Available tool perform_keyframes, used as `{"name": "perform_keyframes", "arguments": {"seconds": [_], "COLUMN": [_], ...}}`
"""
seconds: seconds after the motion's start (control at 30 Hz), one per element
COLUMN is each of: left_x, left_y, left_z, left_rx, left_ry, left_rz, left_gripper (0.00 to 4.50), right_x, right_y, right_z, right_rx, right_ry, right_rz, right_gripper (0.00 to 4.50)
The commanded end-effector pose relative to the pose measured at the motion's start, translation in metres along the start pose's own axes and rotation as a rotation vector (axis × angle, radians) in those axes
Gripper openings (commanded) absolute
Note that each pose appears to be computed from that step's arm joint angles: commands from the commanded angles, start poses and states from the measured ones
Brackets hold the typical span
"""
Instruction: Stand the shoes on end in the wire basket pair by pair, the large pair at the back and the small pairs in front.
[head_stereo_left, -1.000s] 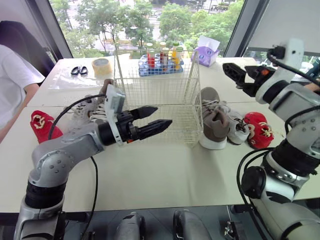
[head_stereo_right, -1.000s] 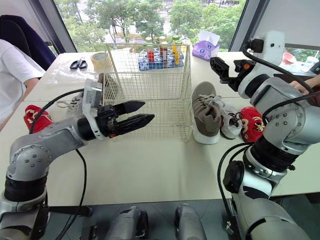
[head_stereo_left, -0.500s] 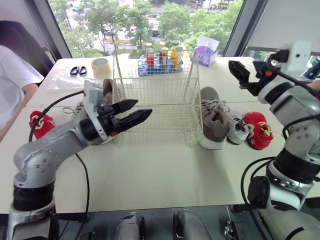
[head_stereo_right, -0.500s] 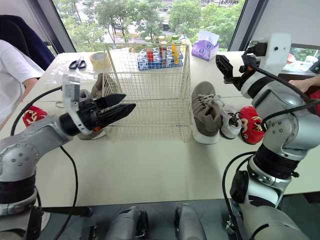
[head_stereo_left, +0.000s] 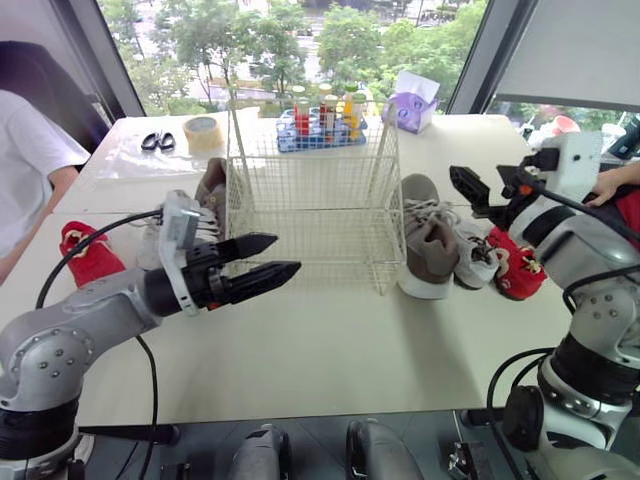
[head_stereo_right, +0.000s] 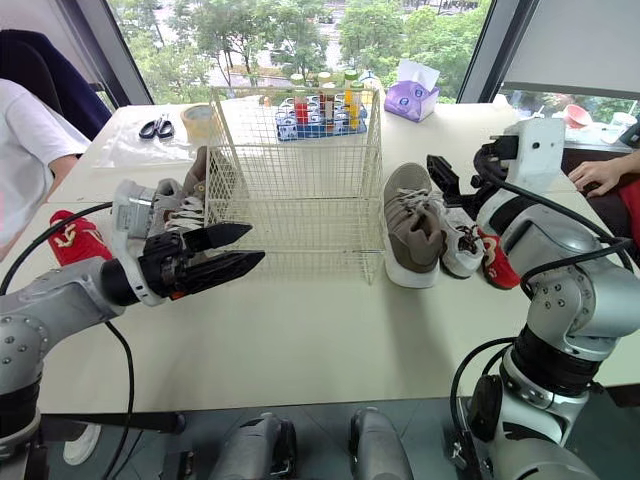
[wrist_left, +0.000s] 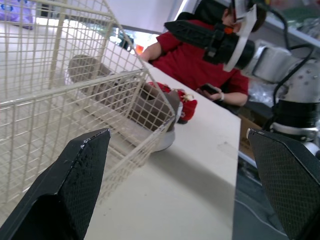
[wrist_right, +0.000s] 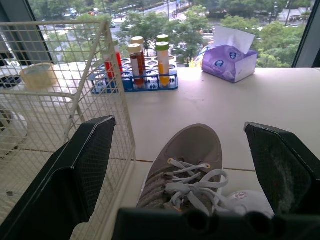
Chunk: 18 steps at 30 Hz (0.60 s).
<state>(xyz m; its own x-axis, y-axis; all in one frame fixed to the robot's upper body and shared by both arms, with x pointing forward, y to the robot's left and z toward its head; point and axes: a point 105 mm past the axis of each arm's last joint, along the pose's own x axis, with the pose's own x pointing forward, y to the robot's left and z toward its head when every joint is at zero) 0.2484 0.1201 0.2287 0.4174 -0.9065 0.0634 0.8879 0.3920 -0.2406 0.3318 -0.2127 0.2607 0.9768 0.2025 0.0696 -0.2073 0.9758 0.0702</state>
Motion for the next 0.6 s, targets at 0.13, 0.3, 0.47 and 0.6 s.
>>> {"name": "perform_keyframes", "arguments": {"seconds": [0.13,0.3,0.47,0.6], "left_x": [-0.001,-0.001,0.002,0.002], "left_y": [-0.037,-0.047,-0.044,-0.042], "left_z": [-0.014,-0.027,-0.026,-0.026], "left_rx": [-0.030,-0.044,-0.033,-0.025], "left_ry": [0.107,0.150,0.140,0.145], "left_rz": [-0.162,-0.186,-0.173,-0.164], "left_gripper": [4.50,4.50,4.50,4.50], "right_x": [-0.019,-0.027,-0.021,-0.013], "right_y": [-0.001,0.025,0.018,0.017], "right_z": [-0.024,-0.059,-0.081,-0.088], "right_rx": [0.023,0.029,0.006,0.027], "right_ry": [0.019,0.077,0.120,0.130], "right_rz": [-0.062,-0.027,-0.075,-0.066], "right_gripper": [4.43,4.43,4.43,4.43]}}
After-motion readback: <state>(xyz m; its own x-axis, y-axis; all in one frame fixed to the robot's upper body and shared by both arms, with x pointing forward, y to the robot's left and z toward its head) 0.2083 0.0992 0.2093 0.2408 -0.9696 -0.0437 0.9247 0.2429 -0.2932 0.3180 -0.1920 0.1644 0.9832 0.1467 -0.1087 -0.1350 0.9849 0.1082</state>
